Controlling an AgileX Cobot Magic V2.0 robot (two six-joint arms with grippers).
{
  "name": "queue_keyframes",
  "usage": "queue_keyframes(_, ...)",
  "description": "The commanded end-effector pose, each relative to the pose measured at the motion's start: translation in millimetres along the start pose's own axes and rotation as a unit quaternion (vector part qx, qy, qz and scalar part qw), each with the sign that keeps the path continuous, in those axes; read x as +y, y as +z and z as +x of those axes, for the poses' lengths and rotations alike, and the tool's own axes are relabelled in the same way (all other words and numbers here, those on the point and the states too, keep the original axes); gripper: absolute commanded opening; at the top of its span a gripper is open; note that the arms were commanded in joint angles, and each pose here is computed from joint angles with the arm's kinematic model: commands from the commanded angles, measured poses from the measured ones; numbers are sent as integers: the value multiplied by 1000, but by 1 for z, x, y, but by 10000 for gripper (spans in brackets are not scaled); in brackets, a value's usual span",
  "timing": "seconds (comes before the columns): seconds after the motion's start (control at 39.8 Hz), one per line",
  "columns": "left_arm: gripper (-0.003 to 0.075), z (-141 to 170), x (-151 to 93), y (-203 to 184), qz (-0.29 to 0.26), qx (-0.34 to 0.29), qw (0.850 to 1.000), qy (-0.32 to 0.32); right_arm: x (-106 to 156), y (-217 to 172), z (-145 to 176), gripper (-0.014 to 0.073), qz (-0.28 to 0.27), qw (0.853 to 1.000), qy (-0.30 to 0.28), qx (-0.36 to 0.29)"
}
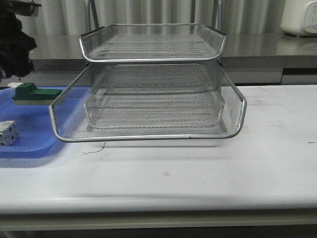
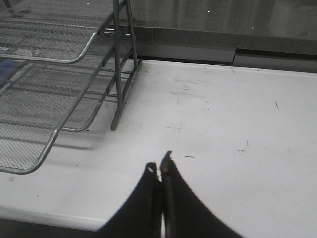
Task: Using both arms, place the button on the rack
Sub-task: 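Lift the button with the left gripper and carry it over the pulled-out tray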
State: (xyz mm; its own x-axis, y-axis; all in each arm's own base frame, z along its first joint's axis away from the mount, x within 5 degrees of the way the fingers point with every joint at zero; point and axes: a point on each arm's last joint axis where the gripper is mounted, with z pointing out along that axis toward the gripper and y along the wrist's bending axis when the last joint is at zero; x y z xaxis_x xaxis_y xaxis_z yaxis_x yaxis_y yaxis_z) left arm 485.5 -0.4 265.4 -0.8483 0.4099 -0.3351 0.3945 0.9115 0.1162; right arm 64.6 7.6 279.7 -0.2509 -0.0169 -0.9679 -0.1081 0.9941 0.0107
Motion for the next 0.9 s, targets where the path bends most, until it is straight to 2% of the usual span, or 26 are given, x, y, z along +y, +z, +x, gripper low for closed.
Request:
queue_keyframes(0.0,134,6,-6,-74,-14,-36,999,-19,0,-2,-14,-59,-1,999,-1,-48)
queue_keyframes(0.1,134,18,-14,-99,-14,-42,999,-27,0,-2,-14,-59,-1,999,-1,-48)
queue_keyframes(0.28,134,41,-33,-132,20,-59,996,-60,0,-2,-14,-59,-1,999,-1,-48)
queue_keyframes(0.45,134,56,-64,-159,42,-74,996,-39,0,-2,-14,-59,-1,999,-1,-48)
queue_keyframes(0.65,134,49,-124,-169,76,-83,993,39,0,-2,-14,-59,-1,999,-1,-48)
queue_keyframes(0.88,134,34,-203,-162,120,-98,978,140,0,-2,-14,-59,-1,999,-1,-48)
